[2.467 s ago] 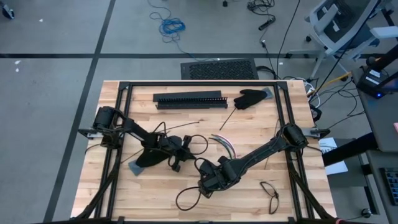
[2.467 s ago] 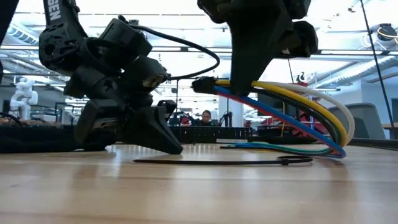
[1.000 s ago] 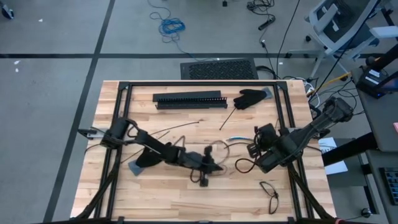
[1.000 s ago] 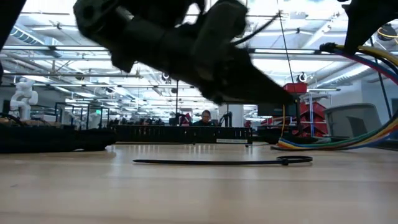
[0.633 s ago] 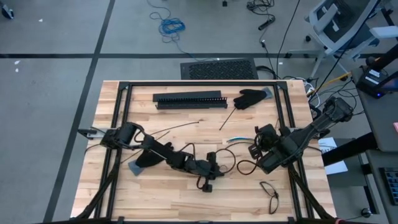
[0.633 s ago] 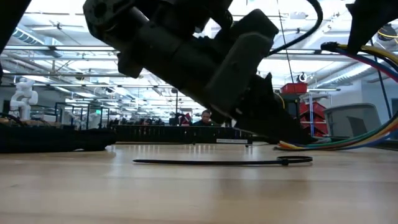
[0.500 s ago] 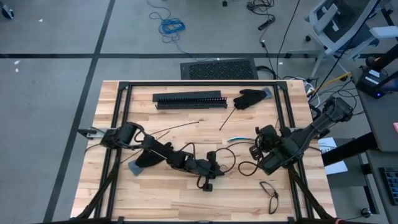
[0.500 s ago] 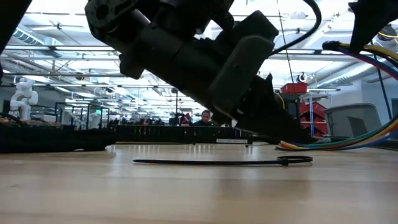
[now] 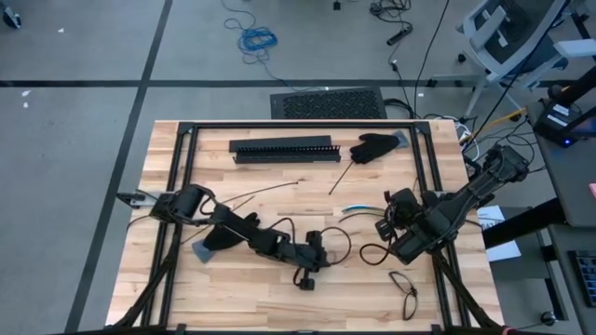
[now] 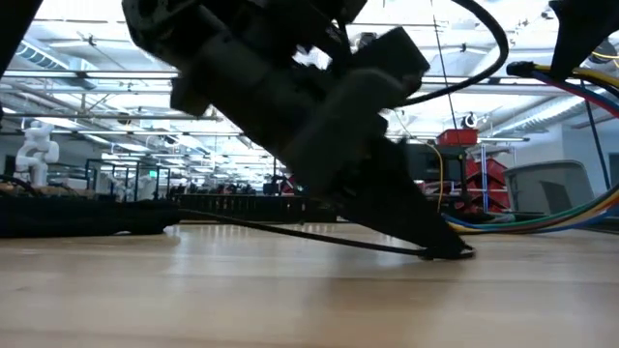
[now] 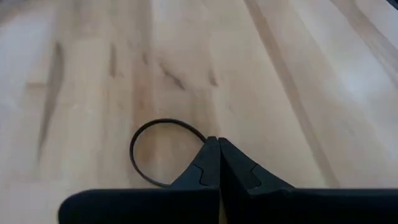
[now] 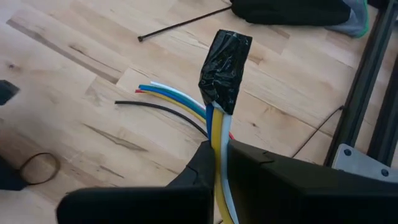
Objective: Ziptie cables
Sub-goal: Wrap the cable wires using a zip tie
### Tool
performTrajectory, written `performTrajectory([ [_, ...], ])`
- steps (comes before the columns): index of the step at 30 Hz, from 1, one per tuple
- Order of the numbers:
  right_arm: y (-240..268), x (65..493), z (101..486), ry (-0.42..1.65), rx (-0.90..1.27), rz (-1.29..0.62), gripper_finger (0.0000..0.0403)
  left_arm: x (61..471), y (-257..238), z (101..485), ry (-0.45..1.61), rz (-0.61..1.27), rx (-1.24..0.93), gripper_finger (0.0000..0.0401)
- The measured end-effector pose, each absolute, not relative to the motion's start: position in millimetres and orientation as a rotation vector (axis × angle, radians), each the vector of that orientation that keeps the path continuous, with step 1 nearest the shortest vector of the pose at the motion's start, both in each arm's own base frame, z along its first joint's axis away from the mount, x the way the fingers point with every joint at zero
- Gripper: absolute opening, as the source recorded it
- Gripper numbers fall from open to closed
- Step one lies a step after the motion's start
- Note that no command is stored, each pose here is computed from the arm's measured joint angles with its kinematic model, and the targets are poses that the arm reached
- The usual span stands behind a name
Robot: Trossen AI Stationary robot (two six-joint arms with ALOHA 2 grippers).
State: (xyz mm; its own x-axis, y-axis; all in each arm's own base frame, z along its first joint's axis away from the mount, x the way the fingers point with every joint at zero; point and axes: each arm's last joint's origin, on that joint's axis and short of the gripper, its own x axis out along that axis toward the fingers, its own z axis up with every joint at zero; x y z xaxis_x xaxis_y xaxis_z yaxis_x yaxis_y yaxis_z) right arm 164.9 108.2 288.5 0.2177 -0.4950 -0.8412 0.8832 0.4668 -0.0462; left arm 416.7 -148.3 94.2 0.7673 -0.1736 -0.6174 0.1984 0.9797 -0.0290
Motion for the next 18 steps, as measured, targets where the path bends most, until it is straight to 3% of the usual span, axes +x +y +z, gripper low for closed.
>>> performTrajectory([
  [11, 106.9, 158.8, 272.6, 0.913, 0.481, -1.067, 0.0012, 388.7, -141.3, 120.9, 0.853, -0.39, 0.469, 0.0],
  [18, 115.8, 155.2, 260.8, 0.867, 0.56, -1.058, 0.0012, 377.1, -128.2, 131.8, 0.962, -0.481, 0.459, 0.0],
])
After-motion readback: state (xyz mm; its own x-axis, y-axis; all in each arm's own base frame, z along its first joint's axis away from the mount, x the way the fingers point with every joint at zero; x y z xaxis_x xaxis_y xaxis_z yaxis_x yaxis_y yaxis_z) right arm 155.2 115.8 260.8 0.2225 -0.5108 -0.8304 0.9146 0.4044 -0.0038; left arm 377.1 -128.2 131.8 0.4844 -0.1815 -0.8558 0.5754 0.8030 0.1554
